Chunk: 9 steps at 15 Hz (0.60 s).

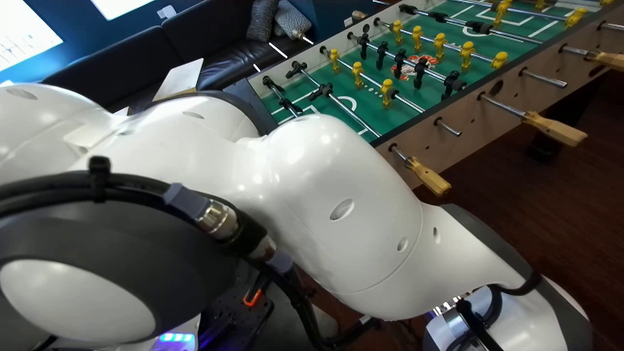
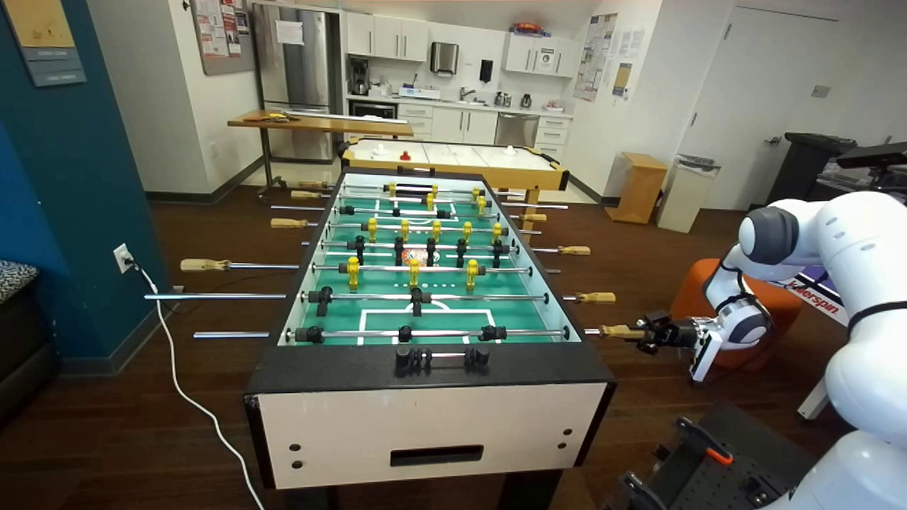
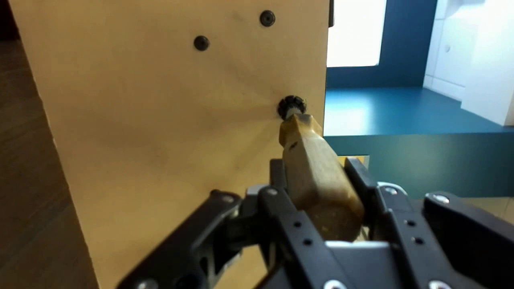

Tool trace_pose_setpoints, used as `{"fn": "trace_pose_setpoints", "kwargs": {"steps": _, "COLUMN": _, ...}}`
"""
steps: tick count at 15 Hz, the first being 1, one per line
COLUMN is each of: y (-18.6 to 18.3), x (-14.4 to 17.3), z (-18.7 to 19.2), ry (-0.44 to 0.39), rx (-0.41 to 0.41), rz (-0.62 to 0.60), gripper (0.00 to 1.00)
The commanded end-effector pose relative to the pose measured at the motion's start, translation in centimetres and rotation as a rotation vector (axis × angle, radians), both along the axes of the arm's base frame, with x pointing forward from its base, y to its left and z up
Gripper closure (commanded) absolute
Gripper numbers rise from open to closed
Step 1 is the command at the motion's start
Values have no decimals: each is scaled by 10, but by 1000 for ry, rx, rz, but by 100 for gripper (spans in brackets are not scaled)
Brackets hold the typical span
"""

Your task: Twist the first rod of the foosball table

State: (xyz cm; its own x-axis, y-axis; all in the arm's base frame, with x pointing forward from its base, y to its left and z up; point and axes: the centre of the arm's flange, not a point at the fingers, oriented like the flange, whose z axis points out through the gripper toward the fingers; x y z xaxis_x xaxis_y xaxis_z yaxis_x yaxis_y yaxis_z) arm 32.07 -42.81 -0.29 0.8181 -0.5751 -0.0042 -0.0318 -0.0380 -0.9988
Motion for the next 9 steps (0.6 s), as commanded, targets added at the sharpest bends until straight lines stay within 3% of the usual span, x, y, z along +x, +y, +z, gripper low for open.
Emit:
{"fn": "trace_pose_setpoints", "kwargs": {"steps": 1, "y": 0, "x": 0, "z": 0, "ry": -25, "rx": -15, "rz": -2, "gripper": 59}}
{"fn": "trace_pose_setpoints", "kwargs": {"steps": 4, "y": 0, "x": -1, "z": -1, "ry": -47, "rx": -29, "rz": -4, "gripper": 59}}
{"fn": "trace_pose_setpoints", "kwargs": {"steps": 5, "y": 0, "x": -1, "z": -1, "ry": -47, "rx": -29, "rz": -4, "gripper": 84}}
{"fn": "trace_pose_setpoints", "kwargs": {"steps": 7, "y": 1, "x": -3, "z": 3, "ry": -146, "rx": -154, "rz": -24, "gripper": 84}}
{"fn": "trace_pose_setpoints", "kwargs": {"steps": 9, "y": 0, "x": -5, "z": 7, "ry": -230, "rx": -214, "rz": -15, "gripper": 84}}
